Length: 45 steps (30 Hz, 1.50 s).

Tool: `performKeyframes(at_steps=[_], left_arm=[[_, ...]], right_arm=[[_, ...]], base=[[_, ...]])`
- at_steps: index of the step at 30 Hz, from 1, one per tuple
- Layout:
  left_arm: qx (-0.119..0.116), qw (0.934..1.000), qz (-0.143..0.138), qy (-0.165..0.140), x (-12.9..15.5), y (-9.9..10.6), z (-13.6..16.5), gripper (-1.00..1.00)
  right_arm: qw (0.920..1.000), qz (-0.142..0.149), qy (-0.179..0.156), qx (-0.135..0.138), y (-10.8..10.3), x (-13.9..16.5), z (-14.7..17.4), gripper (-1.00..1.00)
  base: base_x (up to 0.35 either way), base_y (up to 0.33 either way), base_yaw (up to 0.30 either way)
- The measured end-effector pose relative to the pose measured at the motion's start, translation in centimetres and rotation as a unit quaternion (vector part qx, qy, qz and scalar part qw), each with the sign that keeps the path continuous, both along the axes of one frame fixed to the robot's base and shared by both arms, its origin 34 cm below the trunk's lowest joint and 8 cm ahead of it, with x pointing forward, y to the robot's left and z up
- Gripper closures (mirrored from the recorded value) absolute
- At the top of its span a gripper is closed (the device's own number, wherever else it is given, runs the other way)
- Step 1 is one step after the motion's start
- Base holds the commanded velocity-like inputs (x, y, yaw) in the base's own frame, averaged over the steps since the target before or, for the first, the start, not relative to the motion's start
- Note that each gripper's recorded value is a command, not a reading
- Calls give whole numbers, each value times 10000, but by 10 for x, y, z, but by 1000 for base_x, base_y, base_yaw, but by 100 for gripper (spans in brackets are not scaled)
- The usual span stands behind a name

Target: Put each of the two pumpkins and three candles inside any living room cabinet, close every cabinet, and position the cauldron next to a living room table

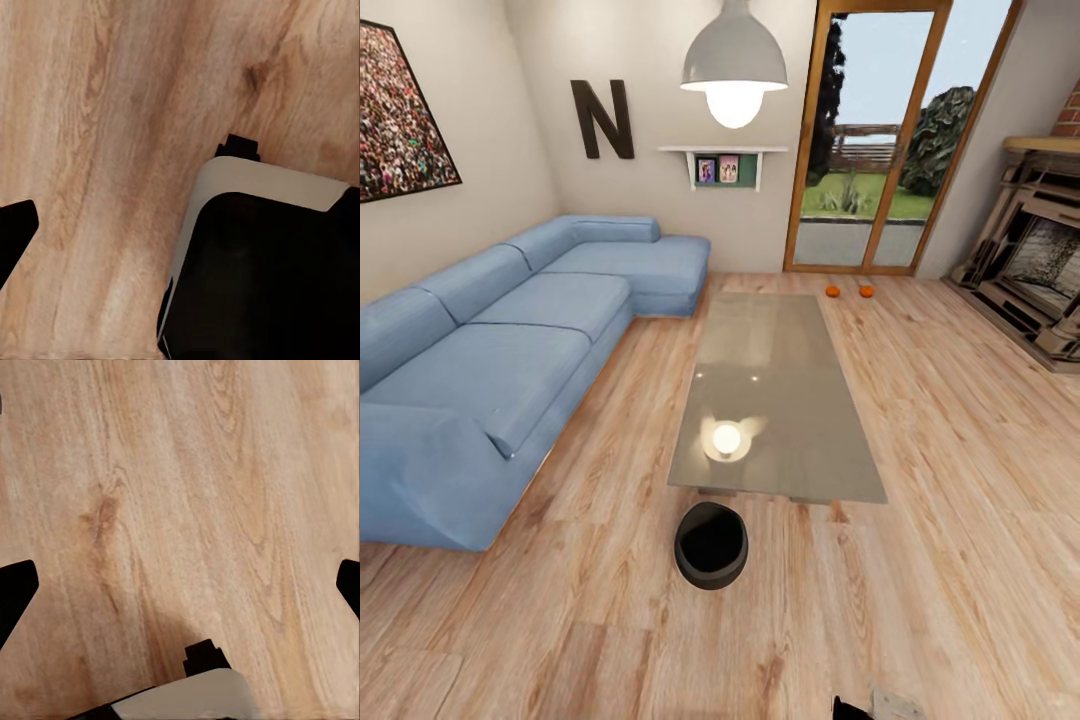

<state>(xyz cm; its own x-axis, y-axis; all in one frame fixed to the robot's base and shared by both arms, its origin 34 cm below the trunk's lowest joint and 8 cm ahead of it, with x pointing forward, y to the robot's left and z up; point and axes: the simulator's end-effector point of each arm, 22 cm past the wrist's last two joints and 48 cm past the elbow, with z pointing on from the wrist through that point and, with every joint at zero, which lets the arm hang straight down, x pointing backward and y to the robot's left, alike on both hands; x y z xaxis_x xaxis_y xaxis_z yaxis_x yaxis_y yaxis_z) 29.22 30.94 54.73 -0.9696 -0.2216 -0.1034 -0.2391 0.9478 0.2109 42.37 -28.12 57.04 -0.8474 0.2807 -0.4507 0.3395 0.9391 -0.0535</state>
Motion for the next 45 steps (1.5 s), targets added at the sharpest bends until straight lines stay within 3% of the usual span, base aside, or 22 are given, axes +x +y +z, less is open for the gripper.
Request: performKeyframes(at_steps=[4, 9, 13, 22, 26, 45], left_arm=[[-20, 10000, -12, 60, -34, 0, 3, -100], [39, 10000, 35, 27, -57, 5, 6, -100], [135, 9999, 85, -55, -58, 17, 8, -100], [176, 9997, 57, -171, -53, 21, 8, -100], [191, 9993, 75, -317, -48, 19, 9, -100], [191, 9991, 76, -363, -61, 14, 10, -100]], right_arm=[[9999, -15, -20, -99, -4, -28, 3, -100], [9999, -19, 39, -131, -6, -45, 2, -100], [9998, -31, 93, -153, -7, -51, 1, -100], [9994, -38, 312, -152, -7, -84, -4, -100], [9993, -36, 329, -144, -6, -86, -4, -100], [9993, -53, 342, -153, -8, -87, -4, -100]], base=[[0, 0, 0], [0, 0, 0], [0, 0, 0], [-46, 0, -70], [-151, 0, -261], [-27, 0, -277]])
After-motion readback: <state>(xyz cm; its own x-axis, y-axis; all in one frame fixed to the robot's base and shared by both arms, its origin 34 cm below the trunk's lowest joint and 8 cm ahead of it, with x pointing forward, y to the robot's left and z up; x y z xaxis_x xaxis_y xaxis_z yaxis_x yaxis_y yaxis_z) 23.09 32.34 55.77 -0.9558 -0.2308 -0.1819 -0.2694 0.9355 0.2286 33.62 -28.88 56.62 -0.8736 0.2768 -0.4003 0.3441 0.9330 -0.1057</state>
